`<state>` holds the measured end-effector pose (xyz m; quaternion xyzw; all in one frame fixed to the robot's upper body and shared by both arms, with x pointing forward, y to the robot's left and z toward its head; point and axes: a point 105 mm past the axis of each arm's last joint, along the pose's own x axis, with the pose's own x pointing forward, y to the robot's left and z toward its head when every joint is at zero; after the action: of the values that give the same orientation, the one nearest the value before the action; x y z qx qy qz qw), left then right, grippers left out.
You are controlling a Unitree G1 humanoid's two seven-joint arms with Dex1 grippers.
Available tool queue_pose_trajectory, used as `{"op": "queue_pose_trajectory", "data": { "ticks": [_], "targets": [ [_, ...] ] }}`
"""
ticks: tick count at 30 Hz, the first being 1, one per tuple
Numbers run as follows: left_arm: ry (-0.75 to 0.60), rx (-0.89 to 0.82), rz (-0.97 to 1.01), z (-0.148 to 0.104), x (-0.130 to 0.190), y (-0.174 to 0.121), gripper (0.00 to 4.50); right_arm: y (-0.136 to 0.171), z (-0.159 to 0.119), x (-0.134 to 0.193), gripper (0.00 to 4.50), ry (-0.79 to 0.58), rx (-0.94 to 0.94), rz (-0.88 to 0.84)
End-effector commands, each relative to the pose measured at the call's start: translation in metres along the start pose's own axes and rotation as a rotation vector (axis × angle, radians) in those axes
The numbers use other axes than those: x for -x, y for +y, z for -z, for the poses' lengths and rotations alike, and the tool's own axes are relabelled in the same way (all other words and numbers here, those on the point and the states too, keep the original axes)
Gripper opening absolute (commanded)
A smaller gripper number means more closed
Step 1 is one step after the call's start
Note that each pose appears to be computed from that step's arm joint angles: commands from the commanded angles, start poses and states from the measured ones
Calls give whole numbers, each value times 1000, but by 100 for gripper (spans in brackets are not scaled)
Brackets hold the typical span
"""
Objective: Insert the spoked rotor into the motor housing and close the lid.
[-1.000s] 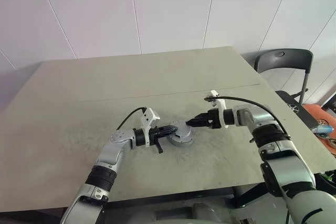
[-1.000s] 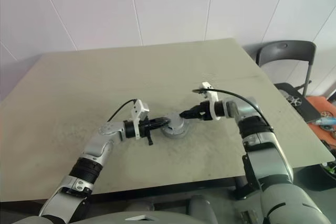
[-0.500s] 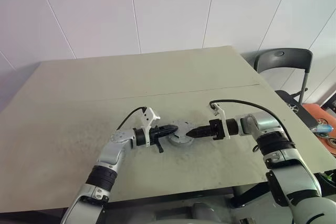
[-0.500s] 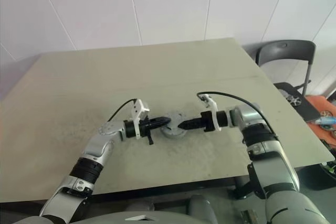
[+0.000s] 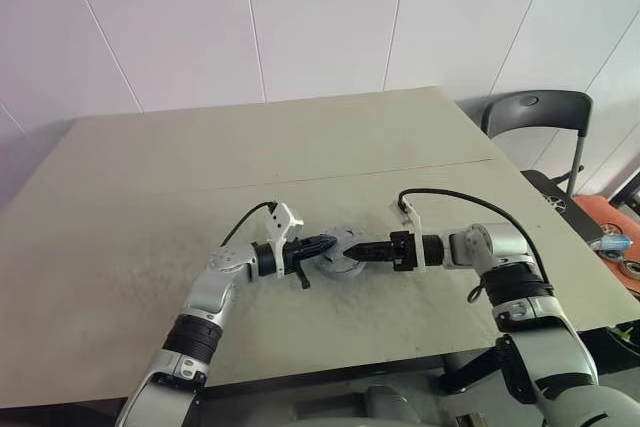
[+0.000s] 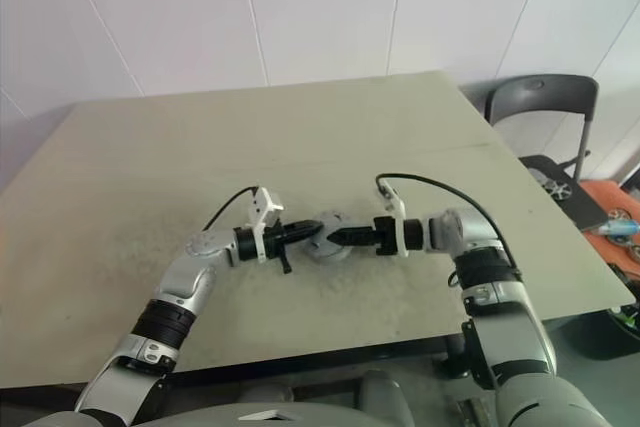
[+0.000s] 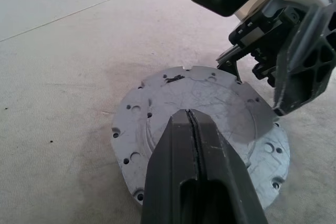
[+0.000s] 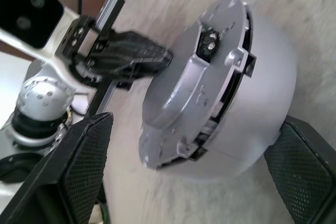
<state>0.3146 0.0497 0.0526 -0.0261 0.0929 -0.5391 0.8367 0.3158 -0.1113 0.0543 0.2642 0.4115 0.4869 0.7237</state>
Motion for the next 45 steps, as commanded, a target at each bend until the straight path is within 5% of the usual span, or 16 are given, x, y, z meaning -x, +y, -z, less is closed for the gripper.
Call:
{"op": "queue_pose_trajectory", "data": {
  "ticks": [1,5,7,31,45],
  "targets": [
    [36,-2,6,8,-2,-2,0,14,-19,-2,390,-51,65,-53],
    [38,-2,5,8,-1,-2,0,17,-19,-2,263,-47,66,-75],
    [39,-3,4,8,-1,-2,0,20,-18,-3,234,-45,63,-95],
    [0,-2,-61,3,2,8,0,34,-26,-5,223,-108,58,-175],
    [-372,282,-322,-45,34,54,0,32,-60,0,223,-360,-200,-255]
  ]
}}
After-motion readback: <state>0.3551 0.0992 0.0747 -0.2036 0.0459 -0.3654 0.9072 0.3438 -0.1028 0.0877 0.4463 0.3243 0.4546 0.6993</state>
